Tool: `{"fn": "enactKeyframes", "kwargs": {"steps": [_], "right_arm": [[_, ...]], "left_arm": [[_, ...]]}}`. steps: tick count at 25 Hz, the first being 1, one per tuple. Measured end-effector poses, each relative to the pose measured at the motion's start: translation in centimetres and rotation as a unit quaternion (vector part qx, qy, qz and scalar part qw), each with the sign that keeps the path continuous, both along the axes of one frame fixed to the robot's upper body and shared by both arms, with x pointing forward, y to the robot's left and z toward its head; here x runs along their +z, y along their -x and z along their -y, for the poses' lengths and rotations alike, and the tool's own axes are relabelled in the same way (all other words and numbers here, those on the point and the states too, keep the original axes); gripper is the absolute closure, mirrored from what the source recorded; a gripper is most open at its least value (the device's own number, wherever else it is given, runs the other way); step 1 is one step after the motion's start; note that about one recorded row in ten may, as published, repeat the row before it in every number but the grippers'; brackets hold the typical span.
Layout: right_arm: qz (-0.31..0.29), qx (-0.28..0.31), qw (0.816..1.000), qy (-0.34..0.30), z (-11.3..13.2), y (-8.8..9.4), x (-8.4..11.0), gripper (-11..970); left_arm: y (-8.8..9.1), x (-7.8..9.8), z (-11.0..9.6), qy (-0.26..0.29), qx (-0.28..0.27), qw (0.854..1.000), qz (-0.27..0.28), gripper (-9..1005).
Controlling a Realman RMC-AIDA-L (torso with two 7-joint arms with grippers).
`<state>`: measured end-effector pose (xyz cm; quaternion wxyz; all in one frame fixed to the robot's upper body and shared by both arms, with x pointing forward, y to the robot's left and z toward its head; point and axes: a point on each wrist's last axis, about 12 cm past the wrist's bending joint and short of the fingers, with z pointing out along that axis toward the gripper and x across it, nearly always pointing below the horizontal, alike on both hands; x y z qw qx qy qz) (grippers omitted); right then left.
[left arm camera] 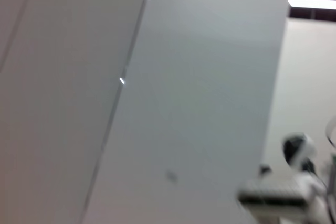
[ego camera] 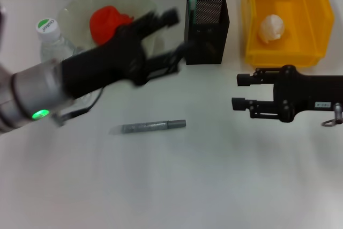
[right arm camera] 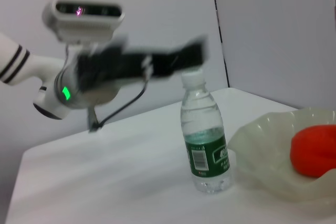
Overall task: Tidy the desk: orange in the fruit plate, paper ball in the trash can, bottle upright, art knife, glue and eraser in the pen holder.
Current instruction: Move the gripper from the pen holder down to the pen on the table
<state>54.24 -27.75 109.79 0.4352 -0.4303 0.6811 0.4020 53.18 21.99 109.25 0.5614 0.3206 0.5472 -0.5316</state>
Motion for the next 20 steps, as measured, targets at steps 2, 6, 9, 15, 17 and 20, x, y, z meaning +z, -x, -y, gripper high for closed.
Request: {"fn": "enactKeyframes", "kwargs": {"steps": [2, 6, 9, 15, 17, 20], "right_arm": [[-0.004, 0.004, 1.000, 0.000, 0.1, -0.2, 0.6, 407], [-0.026, 0.031, 0.999, 0.013, -0.1, -1.3, 4.1, 408], [-0.039, 0.044, 0.998, 0.032, -0.8, -2.0, 5.6, 409], [-0.084, 0.088, 0.981, 0.154, -5.5, -5.0, 10.4, 410], [-0.082, 0.091, 0.979, 0.163, -6.1, -5.4, 10.8, 411], [-0.071, 0.106, 0.975, 0.181, -8.4, -6.2, 11.4, 412]], "left_arm": [[0.8, -0.3, -1.6, -0.024, -0.019, 1.000, 0.000, 140], [1.9, -0.7, -4.5, -0.082, -0.046, 0.995, -0.016, 140], [2.3, -0.8, -5.4, -0.103, -0.058, 0.993, -0.021, 140], [2.9, -1.4, -7.1, -0.158, -0.061, 0.985, -0.029, 140], [3.1, -1.6, -7.5, -0.166, -0.055, 0.984, -0.026, 140], [3.4, -1.8, -8.0, -0.170, -0.047, 0.984, -0.021, 140]]}}
